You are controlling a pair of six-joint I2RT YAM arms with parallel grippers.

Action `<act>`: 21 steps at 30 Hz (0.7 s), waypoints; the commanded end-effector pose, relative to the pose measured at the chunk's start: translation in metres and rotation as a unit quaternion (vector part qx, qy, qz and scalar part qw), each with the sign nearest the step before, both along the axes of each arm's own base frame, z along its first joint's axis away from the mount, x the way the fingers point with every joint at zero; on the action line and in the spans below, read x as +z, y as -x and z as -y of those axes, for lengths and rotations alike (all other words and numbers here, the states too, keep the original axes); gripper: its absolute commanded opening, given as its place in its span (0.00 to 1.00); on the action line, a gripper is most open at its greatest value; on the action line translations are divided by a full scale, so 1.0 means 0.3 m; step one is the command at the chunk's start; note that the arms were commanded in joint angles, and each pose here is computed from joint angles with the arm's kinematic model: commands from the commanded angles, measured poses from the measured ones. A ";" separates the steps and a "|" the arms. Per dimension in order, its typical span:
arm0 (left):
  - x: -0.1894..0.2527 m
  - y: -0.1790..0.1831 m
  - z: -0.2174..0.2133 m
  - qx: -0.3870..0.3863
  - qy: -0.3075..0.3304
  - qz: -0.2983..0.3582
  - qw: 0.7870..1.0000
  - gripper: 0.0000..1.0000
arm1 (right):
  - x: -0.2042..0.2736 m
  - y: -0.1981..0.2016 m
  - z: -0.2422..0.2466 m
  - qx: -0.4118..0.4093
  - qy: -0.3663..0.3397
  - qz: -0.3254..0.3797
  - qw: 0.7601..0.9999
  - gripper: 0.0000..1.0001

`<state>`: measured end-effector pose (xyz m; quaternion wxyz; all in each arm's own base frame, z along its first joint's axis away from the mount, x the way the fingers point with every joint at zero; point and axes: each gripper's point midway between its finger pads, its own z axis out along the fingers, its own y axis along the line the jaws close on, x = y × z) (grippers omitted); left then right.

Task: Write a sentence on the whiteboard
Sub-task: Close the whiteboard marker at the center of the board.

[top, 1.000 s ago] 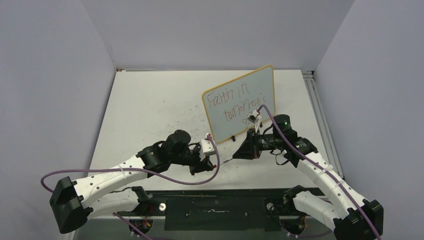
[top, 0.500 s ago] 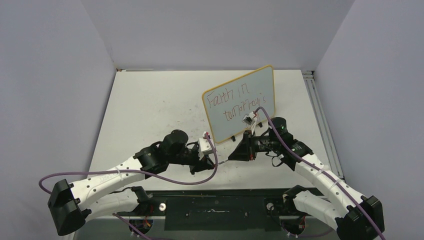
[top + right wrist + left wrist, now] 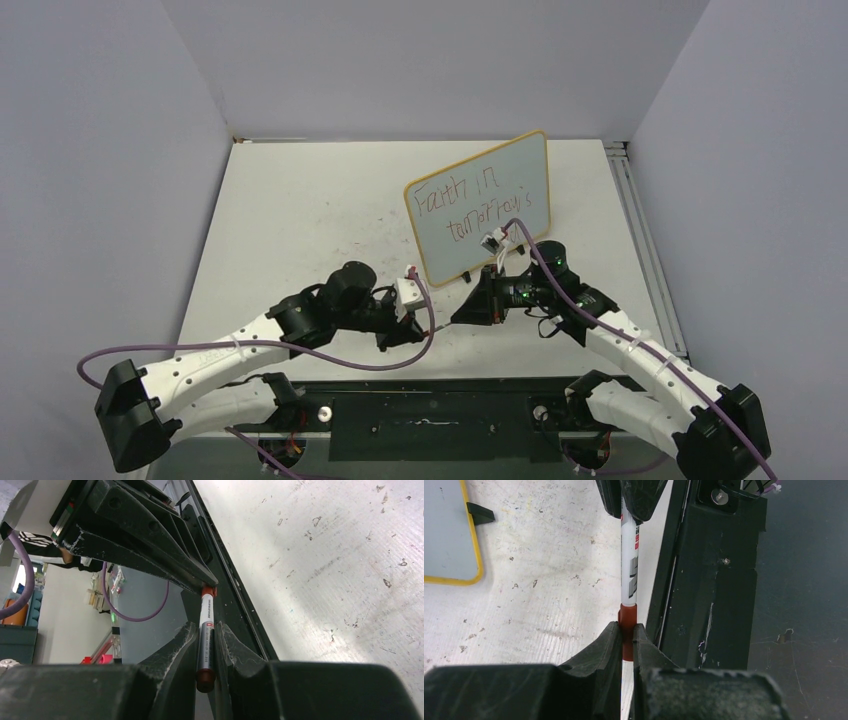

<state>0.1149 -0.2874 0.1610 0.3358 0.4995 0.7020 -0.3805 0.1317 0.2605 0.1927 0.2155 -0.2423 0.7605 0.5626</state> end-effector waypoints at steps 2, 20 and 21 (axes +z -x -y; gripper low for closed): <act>0.214 -0.068 0.047 0.017 0.091 0.075 0.993 0.18 | 0.029 0.007 -0.021 0.010 -0.019 0.028 0.999 0.05; 0.457 -0.212 -0.075 0.249 0.225 -0.058 0.940 0.70 | 0.203 -0.035 0.001 -0.039 -0.149 0.065 0.986 0.05; 0.477 -0.220 -0.081 0.261 0.244 -0.074 0.931 0.71 | 0.232 -0.041 0.007 -0.047 -0.162 0.074 0.983 0.05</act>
